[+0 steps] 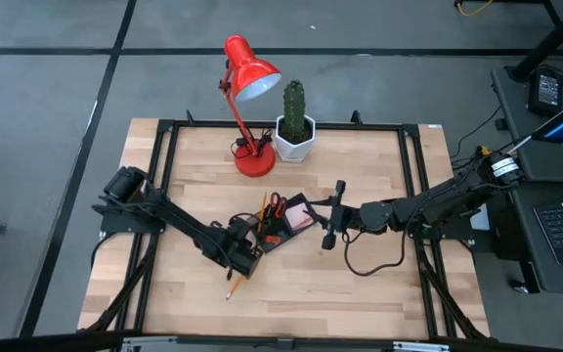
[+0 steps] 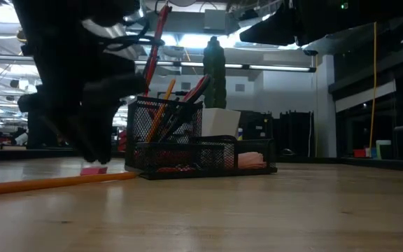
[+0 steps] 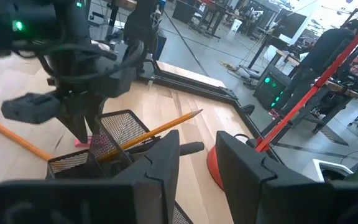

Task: Pick and place office supplies into organizer
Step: Put the pink eraser into the black desk organizer, then put the orange pencil into the black desk organizer

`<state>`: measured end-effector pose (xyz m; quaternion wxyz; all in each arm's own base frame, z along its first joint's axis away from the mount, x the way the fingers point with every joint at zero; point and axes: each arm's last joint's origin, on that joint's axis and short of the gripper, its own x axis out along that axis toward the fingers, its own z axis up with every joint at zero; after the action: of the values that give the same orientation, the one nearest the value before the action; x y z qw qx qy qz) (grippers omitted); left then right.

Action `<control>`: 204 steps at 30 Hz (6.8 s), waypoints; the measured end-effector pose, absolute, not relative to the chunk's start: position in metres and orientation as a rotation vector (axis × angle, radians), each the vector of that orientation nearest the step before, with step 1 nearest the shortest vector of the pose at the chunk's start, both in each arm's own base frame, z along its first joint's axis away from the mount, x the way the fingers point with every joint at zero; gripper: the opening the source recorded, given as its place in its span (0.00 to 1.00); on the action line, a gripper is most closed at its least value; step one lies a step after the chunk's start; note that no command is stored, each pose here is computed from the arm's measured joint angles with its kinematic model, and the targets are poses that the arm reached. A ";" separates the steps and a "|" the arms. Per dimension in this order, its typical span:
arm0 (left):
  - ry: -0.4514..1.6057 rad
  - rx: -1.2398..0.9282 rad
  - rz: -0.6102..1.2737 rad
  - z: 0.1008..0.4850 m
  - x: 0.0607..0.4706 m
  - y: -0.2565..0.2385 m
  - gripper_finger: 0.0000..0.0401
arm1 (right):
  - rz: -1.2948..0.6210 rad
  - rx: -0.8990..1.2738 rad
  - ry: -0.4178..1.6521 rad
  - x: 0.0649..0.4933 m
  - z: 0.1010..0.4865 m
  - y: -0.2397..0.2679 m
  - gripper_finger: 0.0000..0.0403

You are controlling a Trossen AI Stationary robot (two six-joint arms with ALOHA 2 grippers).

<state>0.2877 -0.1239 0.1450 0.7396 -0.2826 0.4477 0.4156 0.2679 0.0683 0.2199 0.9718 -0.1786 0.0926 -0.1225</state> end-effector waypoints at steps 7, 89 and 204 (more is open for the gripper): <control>0.986 -0.613 0.959 0.134 0.289 -0.123 0.30 | -0.247 -0.361 0.188 0.268 0.220 0.068 0.27; 0.601 -0.467 0.550 0.190 0.267 -0.192 0.15 | -0.241 -0.303 0.214 0.267 0.216 0.069 0.27; 1.113 -0.643 0.469 0.182 0.296 -0.175 0.32 | -0.164 -0.241 0.201 0.251 0.226 0.090 0.27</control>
<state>0.2965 -0.1746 0.1821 0.7749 -0.2969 0.5143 0.2166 0.2507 0.0900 0.2261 0.9843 -0.1201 0.1001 -0.0814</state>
